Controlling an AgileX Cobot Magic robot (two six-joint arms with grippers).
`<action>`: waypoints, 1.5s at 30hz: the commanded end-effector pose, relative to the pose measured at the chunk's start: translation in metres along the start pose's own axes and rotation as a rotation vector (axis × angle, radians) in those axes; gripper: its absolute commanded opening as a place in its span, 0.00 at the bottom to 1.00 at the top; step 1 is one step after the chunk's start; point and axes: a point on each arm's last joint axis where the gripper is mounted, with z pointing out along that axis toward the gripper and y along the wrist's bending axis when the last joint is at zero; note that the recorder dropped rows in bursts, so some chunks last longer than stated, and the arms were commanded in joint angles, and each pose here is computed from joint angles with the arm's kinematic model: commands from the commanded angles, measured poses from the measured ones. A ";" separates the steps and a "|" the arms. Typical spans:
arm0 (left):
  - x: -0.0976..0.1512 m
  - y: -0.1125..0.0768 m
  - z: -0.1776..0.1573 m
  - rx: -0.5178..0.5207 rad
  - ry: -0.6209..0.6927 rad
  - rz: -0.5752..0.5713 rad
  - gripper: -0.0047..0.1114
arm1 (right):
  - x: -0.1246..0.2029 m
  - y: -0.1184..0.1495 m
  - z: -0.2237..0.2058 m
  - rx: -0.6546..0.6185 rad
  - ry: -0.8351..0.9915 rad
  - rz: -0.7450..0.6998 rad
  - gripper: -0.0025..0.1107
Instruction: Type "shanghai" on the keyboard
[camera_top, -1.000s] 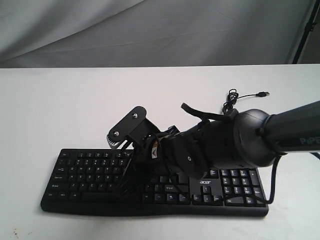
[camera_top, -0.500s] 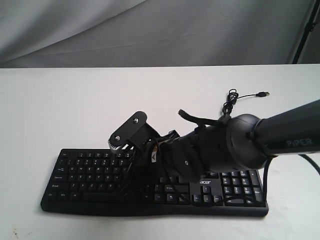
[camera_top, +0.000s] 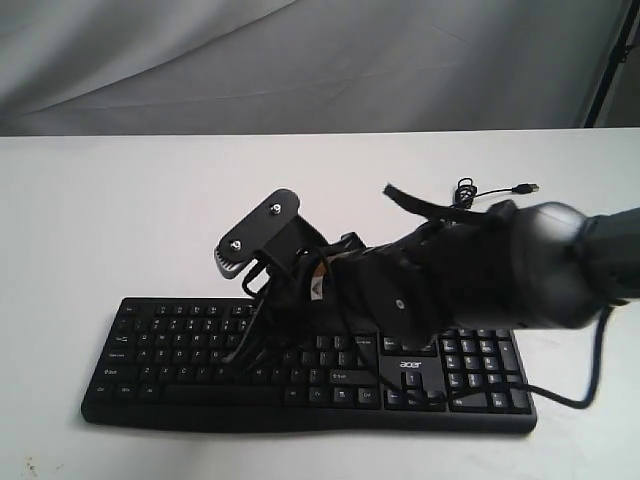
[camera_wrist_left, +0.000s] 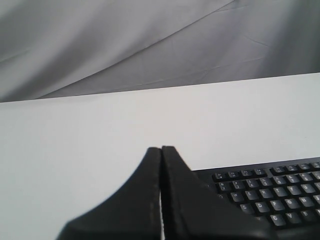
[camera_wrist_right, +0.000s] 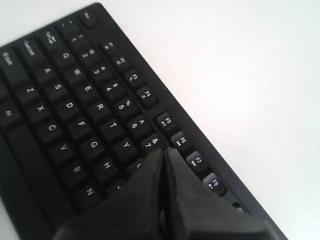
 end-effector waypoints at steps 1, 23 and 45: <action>0.001 0.000 0.000 0.003 -0.004 -0.001 0.04 | 0.008 0.010 -0.032 -0.007 -0.050 -0.025 0.02; 0.001 0.000 0.000 0.003 -0.004 -0.001 0.04 | 0.063 0.023 -0.137 -0.032 -0.185 0.039 0.02; 0.001 0.000 0.000 0.003 -0.004 -0.001 0.04 | 0.126 -0.009 -0.235 0.194 -0.538 0.213 0.02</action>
